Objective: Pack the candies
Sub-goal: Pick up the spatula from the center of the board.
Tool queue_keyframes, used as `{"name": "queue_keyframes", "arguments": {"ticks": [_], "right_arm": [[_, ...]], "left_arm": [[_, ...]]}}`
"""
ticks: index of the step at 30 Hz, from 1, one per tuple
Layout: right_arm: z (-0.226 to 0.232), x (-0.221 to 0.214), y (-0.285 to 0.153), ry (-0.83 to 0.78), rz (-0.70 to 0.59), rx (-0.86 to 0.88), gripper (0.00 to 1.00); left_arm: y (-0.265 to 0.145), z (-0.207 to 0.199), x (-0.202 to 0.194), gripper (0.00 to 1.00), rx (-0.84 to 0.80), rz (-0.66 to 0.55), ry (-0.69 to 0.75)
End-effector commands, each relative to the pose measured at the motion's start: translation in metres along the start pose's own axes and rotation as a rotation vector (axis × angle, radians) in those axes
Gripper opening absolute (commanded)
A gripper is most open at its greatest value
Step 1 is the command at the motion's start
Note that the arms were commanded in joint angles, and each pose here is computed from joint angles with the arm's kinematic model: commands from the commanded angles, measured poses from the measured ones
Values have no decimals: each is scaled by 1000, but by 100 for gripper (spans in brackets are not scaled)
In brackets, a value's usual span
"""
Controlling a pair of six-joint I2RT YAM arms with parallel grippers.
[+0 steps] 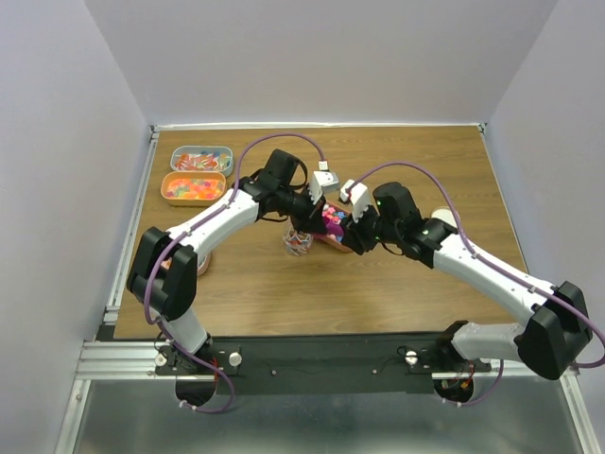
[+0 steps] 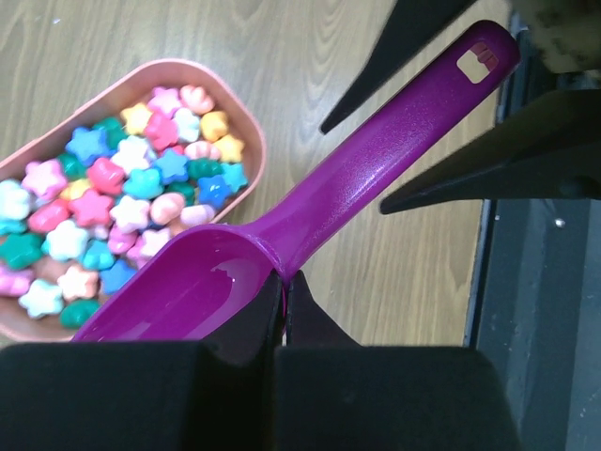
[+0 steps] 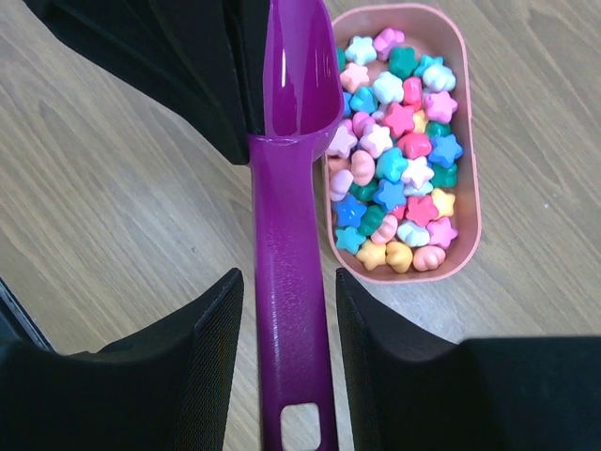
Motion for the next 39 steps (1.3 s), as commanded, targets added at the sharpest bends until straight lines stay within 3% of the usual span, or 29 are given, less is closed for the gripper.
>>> {"name": "queue_keyframes", "arguments": {"ticks": [1, 10, 14, 19, 20, 25, 26, 30, 31, 32, 33, 36, 39], "right_arm": [[-3, 25, -2, -5, -71, 11, 52], [-2, 18, 5, 3, -39, 22, 52], [-1, 14, 8, 1, -27, 32, 39], [-3, 11, 10, 4, -11, 19, 30], [-3, 11, 10, 3, -10, 13, 23], [-3, 6, 8, 10, -1, 2, 10], [-2, 6, 8, 12, -2, 3, 3], [-1, 2, 5, 20, 1, -4, 1], [-2, 1, 4, 24, 3, -16, 1], [-2, 0, 1, 26, 1, -28, 1], [-3, -1, -1, 31, 4, -41, 1], [-7, -6, -6, 48, 33, -90, 1], [-12, -9, -15, 52, 83, -133, 1]], "left_arm": [[-4, 2, 8, 0, 95, 22, 9], [-6, -7, 21, 0, 89, 1, 36], [-7, -10, 24, 0, 80, -8, 40], [-9, -13, 24, 0, 74, -23, 58], [-10, -13, 25, 0, 74, -31, 65], [-11, -14, 25, 0, 76, -45, 61], [-11, -15, 27, 0, 75, -55, 64], [-17, -8, 32, 1, 107, -86, 27], [-20, -7, 34, 4, 117, -99, 12], [-23, -4, 38, 14, 129, -121, 6], [-30, -2, 40, 35, 139, -143, -2], [-52, 9, 49, 59, 196, -217, -44], [-75, 23, 55, 64, 282, -301, -96]]}}
Point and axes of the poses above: each gripper's point midway between its finger pads, its own y axis out along the fingers, its own z axis along the line the jaws close on, x = y × z, the point moved 5 cm from there along -y, back along the fingers, and after that the axes turned 10 degrees about -y, right-handed, at the moved point
